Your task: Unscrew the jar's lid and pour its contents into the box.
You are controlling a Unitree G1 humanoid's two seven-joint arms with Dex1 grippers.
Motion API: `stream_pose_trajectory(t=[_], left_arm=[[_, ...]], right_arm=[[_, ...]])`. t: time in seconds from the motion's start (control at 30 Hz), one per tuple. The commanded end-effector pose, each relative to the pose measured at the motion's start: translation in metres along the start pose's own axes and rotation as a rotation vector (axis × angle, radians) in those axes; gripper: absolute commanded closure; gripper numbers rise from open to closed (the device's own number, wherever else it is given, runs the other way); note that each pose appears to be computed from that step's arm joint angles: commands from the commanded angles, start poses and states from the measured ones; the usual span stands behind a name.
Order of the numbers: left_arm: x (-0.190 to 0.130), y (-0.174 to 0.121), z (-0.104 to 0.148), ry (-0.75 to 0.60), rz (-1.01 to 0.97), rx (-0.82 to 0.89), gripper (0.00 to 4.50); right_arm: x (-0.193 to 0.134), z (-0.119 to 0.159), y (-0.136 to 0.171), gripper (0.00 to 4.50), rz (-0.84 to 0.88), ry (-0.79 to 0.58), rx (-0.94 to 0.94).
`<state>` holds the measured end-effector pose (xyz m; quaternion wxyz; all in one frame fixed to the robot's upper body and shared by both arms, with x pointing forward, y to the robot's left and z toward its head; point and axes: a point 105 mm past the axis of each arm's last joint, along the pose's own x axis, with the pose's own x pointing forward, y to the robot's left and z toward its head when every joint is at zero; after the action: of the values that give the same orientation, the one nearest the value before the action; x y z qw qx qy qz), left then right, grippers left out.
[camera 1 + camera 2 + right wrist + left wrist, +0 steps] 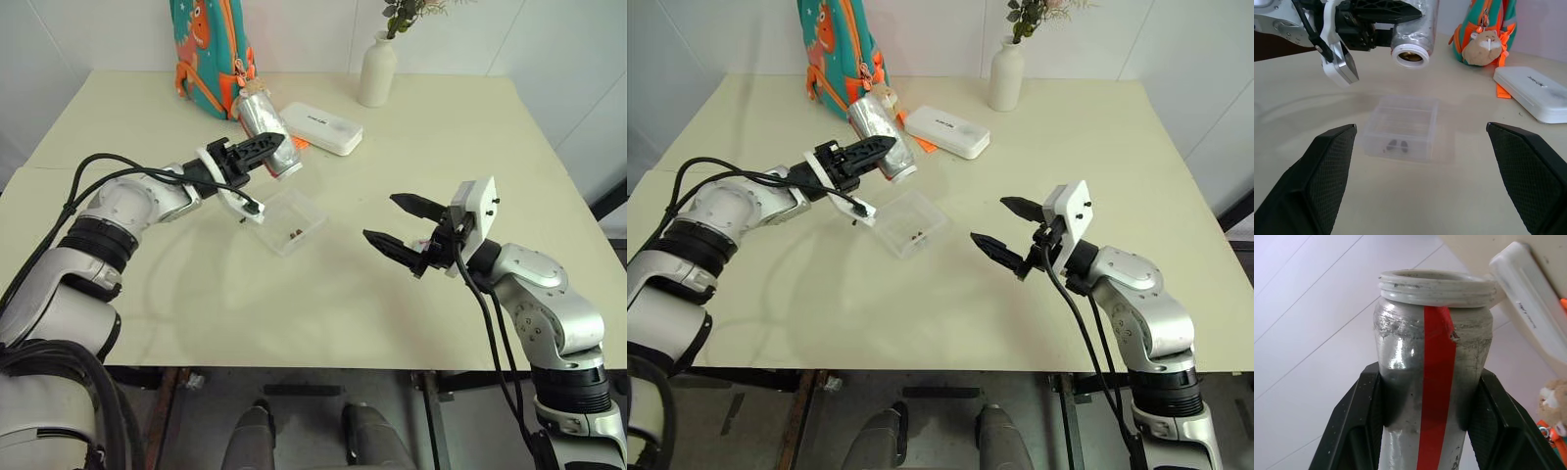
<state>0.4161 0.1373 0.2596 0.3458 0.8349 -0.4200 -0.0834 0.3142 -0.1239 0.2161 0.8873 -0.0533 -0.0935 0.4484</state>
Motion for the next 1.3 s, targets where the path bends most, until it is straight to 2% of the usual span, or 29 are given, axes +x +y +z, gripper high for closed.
stream_pose_trajectory(t=[0.03,0.07,0.17,0.3,0.4,0.53,0.63,0.83,0.97,1.2,1.3], left_arm=[[-0.009,0.004,-0.029,0.157,0.008,-0.222,2.61],[-0.014,0.000,-0.040,0.241,0.005,-0.359,2.61],[-0.024,-0.011,-0.053,0.382,0.027,-0.767,2.61],[-0.043,-0.046,-0.069,0.648,0.113,-1.476,2.61],[-0.059,-0.061,-0.075,0.748,0.249,-1.803,2.61],[-0.090,-0.091,-0.077,0.936,0.414,-2.111,2.61],[-0.115,-0.109,-0.072,1.036,0.453,-2.169,2.61],[-0.174,-0.137,-0.063,1.241,0.514,-2.117,2.61],[-0.194,-0.142,-0.053,1.243,0.477,-2.031,2.61],[-0.195,-0.142,-0.038,1.159,0.409,-1.995,2.61],[-0.195,-0.142,-0.038,1.153,0.423,-2.000,1.60]], right_arm=[[-0.001,0.011,0.001,0.02,0.000,-0.051,-0.020],[-0.001,0.011,0.001,0.02,0.001,-0.050,-0.019],[-0.001,0.010,0.002,0.02,0.005,-0.047,-0.018],[-0.003,0.010,0.003,0.02,0.020,-0.028,-0.035],[-0.003,0.011,0.004,0.02,0.046,-0.017,-0.070],[0.000,0.010,0.007,0.02,0.102,0.009,-0.143],[0.003,0.010,0.007,0.02,0.131,0.016,-0.173],[0.007,0.009,0.005,0.02,0.161,0.030,-0.202],[0.011,0.007,0.007,0.02,0.168,0.029,-0.199],[0.011,0.007,0.009,0.02,0.172,0.023,-0.191],[0.011,0.008,0.009,0.00,0.172,0.019,-0.188]])
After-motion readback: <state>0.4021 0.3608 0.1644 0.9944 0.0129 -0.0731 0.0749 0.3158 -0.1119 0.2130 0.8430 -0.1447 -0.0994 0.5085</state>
